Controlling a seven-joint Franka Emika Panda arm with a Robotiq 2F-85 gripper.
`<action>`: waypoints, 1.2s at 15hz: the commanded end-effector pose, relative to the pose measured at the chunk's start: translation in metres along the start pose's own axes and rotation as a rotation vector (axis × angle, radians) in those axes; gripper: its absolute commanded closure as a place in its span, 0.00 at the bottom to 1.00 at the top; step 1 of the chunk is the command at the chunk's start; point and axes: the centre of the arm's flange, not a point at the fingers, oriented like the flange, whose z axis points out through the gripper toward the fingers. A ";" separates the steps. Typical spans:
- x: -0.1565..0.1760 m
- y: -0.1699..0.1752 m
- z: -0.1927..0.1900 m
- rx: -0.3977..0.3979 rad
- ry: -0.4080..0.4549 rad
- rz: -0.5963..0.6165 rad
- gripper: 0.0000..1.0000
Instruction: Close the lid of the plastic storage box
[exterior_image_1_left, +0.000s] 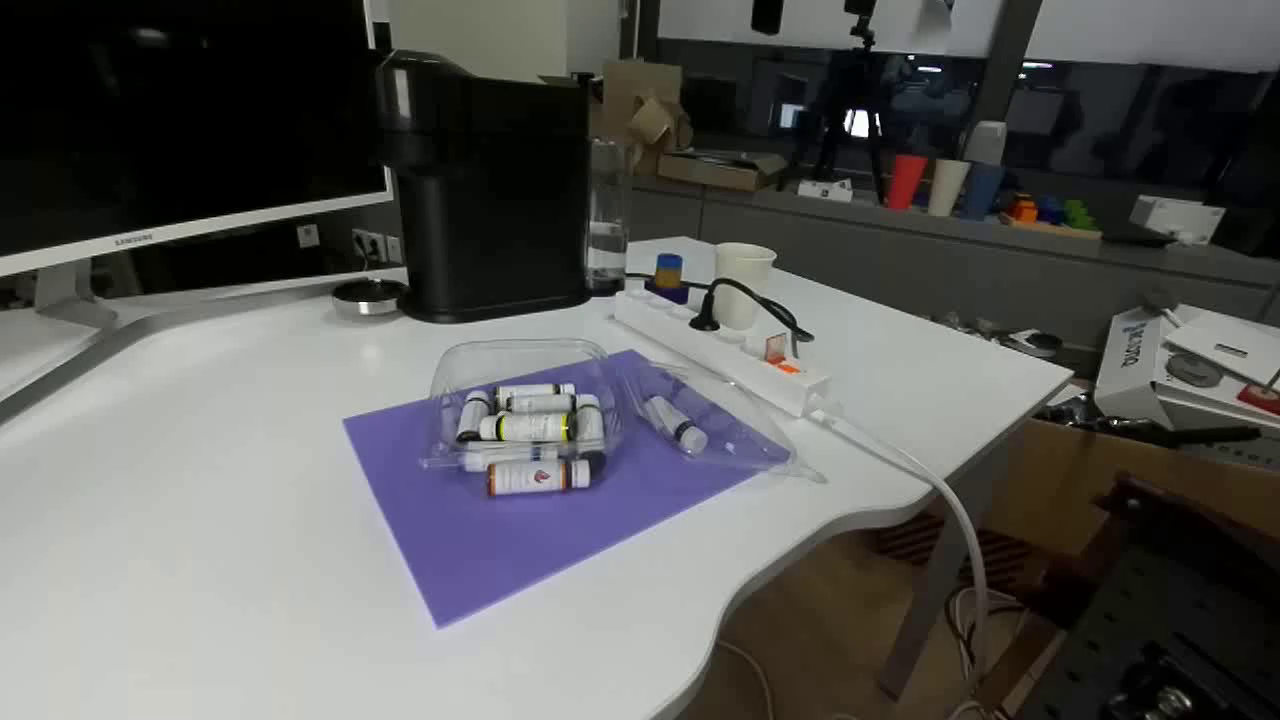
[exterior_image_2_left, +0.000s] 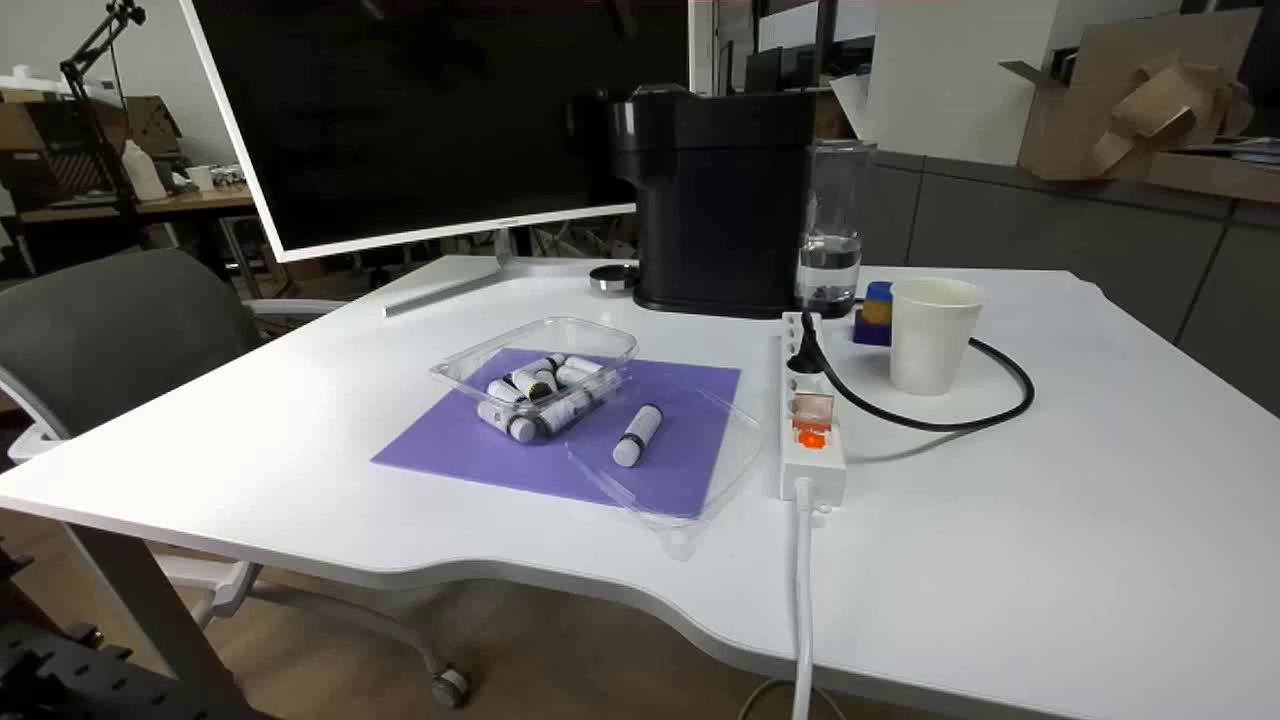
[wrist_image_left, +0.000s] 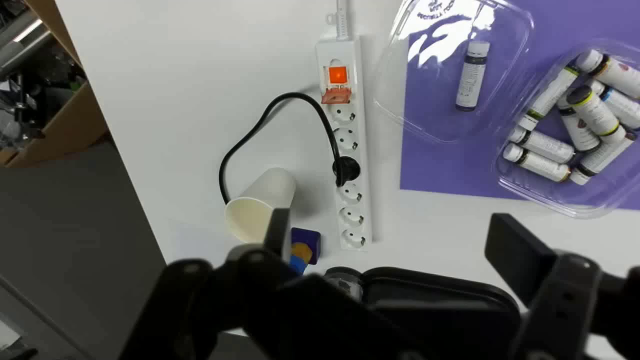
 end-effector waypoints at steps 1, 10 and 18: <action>0.000 0.000 0.000 0.000 0.000 0.000 0.00; -0.001 -0.006 0.002 -0.008 0.008 -0.034 0.00; -0.048 -0.075 0.069 -0.036 0.001 -0.424 0.00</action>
